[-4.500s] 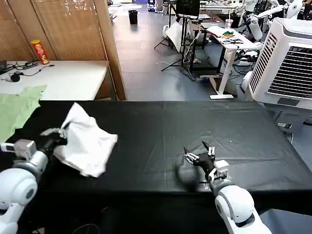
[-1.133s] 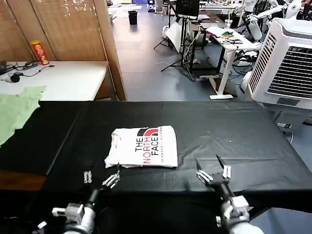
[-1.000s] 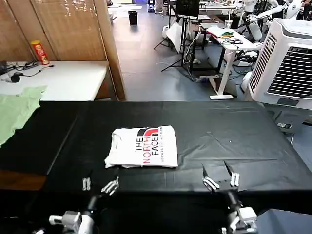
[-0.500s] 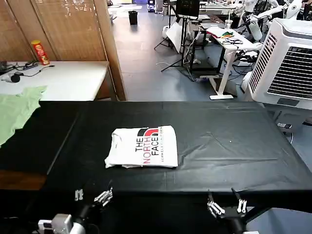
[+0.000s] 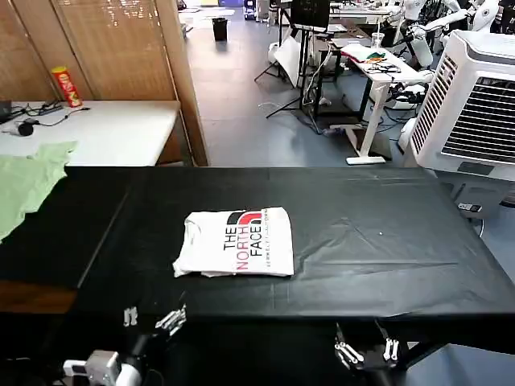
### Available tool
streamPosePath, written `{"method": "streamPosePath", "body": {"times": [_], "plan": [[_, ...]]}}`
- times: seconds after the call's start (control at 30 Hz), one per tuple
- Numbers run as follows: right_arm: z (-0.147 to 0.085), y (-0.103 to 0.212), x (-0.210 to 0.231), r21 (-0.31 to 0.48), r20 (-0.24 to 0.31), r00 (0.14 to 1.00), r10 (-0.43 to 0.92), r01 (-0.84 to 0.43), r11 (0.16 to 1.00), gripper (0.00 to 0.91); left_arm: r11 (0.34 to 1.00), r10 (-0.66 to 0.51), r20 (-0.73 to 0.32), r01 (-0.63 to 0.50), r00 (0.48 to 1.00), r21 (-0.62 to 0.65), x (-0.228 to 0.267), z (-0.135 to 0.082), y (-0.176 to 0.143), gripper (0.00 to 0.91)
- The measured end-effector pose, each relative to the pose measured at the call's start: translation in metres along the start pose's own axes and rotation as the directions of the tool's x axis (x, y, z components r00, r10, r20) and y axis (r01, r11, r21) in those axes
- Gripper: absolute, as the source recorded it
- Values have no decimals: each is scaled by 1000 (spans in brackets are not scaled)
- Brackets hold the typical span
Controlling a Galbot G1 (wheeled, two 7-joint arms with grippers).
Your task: Fold and organize the clothes.
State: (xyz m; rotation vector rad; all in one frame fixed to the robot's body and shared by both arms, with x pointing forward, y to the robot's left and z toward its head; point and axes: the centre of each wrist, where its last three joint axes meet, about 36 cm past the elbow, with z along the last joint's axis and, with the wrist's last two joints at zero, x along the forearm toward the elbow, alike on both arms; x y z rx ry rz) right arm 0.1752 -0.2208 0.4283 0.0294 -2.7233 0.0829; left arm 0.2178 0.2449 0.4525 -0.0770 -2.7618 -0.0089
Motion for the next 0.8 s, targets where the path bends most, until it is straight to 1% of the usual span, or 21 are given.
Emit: {"method": "streamPosePath", "body": {"times": [0.27, 0.53, 0.8], "plan": [[-1, 0, -1, 1, 6, 1000, -1, 1, 1000, 878, 1000, 7, -11, -7, 1000, -1, 1, 1, 0, 878], [-6, 3, 1, 1, 1, 1000, -11, 11, 1000, 878, 1000, 15, -65, -14, 998, 20, 6, -1, -2, 878], [-6, 3, 2, 4, -19, 1000, -13, 13, 1000, 878, 1000, 14, -75, -13, 997, 21, 7, -3, -2, 878]]}}
